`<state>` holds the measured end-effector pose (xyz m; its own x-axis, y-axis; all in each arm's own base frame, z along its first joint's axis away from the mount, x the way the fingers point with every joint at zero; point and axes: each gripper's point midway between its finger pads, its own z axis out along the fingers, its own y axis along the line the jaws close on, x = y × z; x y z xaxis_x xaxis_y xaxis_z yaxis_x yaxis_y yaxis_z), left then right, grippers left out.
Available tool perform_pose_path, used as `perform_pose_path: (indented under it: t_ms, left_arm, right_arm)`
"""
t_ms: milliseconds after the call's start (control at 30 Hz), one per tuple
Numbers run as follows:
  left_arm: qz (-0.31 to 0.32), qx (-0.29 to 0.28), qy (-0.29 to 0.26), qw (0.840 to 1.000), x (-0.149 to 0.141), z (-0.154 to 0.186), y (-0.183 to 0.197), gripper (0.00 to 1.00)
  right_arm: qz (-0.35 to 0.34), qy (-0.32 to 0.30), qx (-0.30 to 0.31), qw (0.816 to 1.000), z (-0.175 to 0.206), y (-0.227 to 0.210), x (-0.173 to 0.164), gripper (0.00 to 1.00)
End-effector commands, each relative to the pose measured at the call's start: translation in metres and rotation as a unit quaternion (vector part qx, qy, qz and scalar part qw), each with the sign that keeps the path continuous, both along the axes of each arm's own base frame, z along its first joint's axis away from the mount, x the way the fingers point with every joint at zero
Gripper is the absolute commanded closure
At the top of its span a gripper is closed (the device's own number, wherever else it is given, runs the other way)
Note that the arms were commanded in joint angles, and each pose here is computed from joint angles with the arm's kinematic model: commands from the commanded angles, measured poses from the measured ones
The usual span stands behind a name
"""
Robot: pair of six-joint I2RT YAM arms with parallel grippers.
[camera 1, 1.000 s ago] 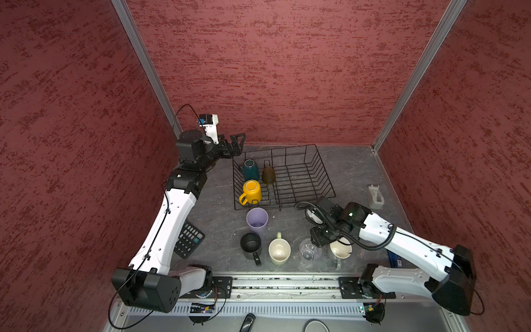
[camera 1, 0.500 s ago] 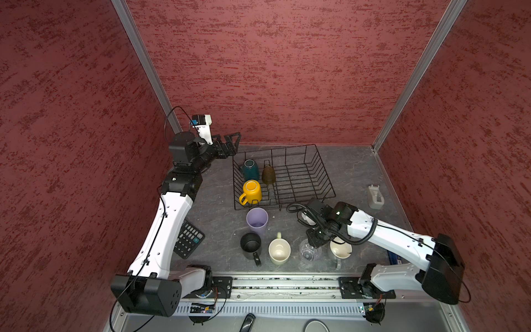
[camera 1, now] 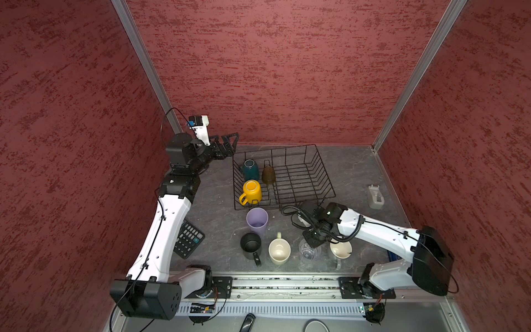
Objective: Load cups into a dish rack
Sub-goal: Pick up the cup from the bottom-center of the table.
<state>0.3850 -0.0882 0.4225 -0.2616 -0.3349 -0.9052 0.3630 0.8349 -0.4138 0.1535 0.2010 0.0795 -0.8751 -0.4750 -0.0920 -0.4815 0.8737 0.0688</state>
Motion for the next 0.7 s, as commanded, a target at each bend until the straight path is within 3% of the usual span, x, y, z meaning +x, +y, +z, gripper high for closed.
perform_pose_path:
  t_ms: [0,500,667]
  left_arm:
    - [-0.002,-0.004,-0.017,1.000,-0.007,0.010,0.002,0.00]
    - [0.007,-0.006,-0.018,1.000,-0.006,0.006,0.008,0.00]
    - [0.014,-0.009,-0.016,1.000,-0.004,0.003,0.010,0.00]
  right_arm:
    - [-0.008,-0.030,-0.027,0.999,0.001,-0.006,0.011,0.74]
    - [-0.031,-0.065,-0.048,0.996,0.012,-0.014,0.023,1.00]
    - [-0.035,-0.083,-0.021,0.996,0.042,-0.008,0.027,1.00]
